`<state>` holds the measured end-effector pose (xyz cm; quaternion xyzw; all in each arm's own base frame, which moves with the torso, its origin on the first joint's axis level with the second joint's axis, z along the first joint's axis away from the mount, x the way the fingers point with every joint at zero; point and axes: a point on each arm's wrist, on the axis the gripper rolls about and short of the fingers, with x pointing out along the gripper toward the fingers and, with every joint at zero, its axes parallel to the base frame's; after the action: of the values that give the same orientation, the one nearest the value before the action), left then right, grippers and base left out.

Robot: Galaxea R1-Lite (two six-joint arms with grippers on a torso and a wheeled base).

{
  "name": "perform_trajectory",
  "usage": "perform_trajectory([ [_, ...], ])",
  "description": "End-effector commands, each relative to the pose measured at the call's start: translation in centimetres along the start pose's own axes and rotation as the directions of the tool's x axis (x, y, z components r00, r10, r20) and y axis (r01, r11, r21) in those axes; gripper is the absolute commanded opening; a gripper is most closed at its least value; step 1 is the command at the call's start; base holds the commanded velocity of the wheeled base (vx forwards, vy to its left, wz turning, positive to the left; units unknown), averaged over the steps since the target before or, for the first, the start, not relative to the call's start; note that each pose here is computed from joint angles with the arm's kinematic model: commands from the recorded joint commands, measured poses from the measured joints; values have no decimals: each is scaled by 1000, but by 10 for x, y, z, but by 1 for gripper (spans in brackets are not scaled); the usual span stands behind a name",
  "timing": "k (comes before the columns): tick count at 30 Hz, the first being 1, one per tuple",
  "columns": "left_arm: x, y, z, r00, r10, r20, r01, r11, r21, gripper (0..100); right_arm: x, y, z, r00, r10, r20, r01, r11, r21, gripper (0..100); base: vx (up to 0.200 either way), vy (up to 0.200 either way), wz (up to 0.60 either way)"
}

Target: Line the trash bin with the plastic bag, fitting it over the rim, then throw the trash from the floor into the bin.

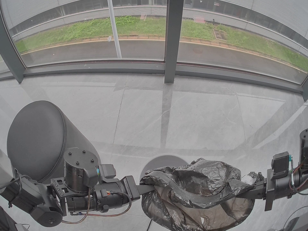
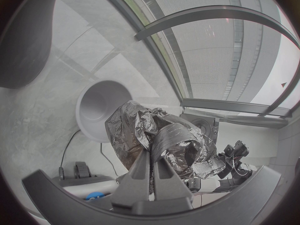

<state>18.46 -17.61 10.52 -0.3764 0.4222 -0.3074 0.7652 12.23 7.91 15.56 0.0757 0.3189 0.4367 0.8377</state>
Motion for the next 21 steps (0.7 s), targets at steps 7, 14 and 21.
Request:
perform_trajectory([
  [7,22,58,10,987,138,-81,-147,981,-125,0,77,-58,4,988,5,-155,15,992,128,0,0,0,0],
  [14,36,85,14,975,195,-111,-211,963,-170,0,116,-98,8,998,-26,-59,33,993,110,0,0,0,0],
  [21,68,91,26,984,148,-98,-162,974,-158,0,112,-107,7,998,-54,-39,59,990,126,0,0,0,0],
])
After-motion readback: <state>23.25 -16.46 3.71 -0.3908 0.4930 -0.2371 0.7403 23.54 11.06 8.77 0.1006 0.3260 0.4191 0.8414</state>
